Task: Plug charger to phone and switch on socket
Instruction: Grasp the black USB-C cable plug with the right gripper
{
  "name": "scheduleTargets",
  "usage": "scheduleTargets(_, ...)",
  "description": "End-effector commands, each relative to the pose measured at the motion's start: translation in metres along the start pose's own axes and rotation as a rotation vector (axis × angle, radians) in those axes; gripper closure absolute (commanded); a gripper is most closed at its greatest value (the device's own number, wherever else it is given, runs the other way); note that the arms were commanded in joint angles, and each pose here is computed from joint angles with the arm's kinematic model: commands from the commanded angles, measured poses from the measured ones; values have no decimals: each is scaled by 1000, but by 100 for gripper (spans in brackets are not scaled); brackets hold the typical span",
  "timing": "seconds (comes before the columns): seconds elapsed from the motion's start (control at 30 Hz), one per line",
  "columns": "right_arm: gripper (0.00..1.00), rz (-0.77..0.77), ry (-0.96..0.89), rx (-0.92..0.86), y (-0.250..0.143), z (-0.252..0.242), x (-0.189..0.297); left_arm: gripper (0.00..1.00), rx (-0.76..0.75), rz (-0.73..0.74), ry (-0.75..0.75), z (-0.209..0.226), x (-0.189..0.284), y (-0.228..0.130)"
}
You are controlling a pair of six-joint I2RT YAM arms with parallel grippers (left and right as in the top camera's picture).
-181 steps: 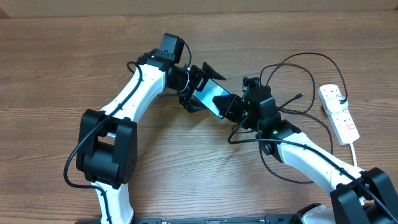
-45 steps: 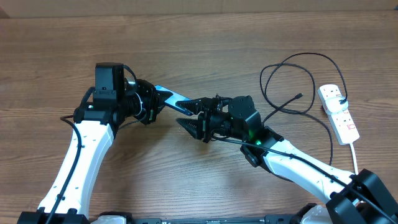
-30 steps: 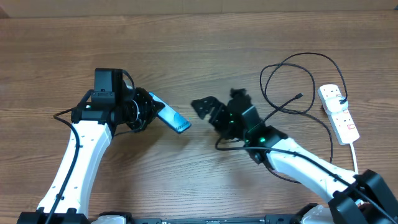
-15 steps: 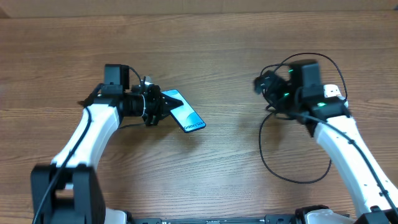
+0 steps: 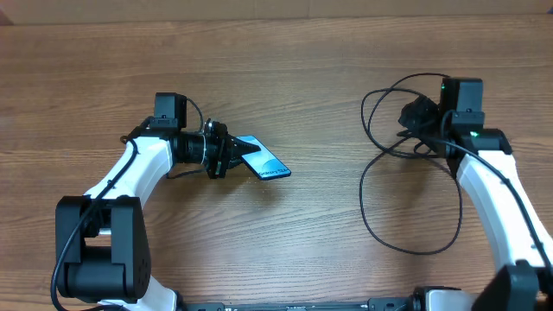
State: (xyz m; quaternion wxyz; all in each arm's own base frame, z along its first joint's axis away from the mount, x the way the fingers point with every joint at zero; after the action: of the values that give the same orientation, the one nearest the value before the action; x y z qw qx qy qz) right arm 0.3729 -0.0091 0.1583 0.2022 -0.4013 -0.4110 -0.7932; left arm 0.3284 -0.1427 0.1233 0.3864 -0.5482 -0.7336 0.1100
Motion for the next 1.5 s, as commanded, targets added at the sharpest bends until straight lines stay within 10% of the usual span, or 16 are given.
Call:
scheduleTargets(0.0, 49, -1, -86, 5, 3, -12, -25, 96, -7, 48, -39, -10, 3, -10)
scheduleTargets(0.7, 45, 124, -247, -79, -34, -49, -113, 96, -7, 48, -39, -10, 3, -10)
scheduleTargets(0.97, 64, 170, -280, -75, -48, -58, -126, 96, -8, 52, -41, -10, 3, -11)
scheduleTargets(1.13, 95, 202, -289, -75, -55, -61, -129, 96, -61, 80, -59, -13, 3, -15)
scheduleTargets(1.47, 96, 176, -21, 11, 2, 9, -81, 96, -464, 304, -314, -66, 19, -44)
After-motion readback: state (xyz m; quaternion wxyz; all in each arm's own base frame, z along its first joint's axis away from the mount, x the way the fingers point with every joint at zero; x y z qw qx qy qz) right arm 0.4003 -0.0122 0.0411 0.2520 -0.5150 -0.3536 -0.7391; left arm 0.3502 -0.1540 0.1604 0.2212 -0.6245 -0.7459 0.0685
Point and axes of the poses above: each gripper's point midway between its finger pads, its own x axis back along the fingers, its own z axis along the line the jaws close on, y = z × x, the point moved 3 cm from there along x, back along the fingers, and after that the axes turned 3 degrees about x, right-handed, at the moved point
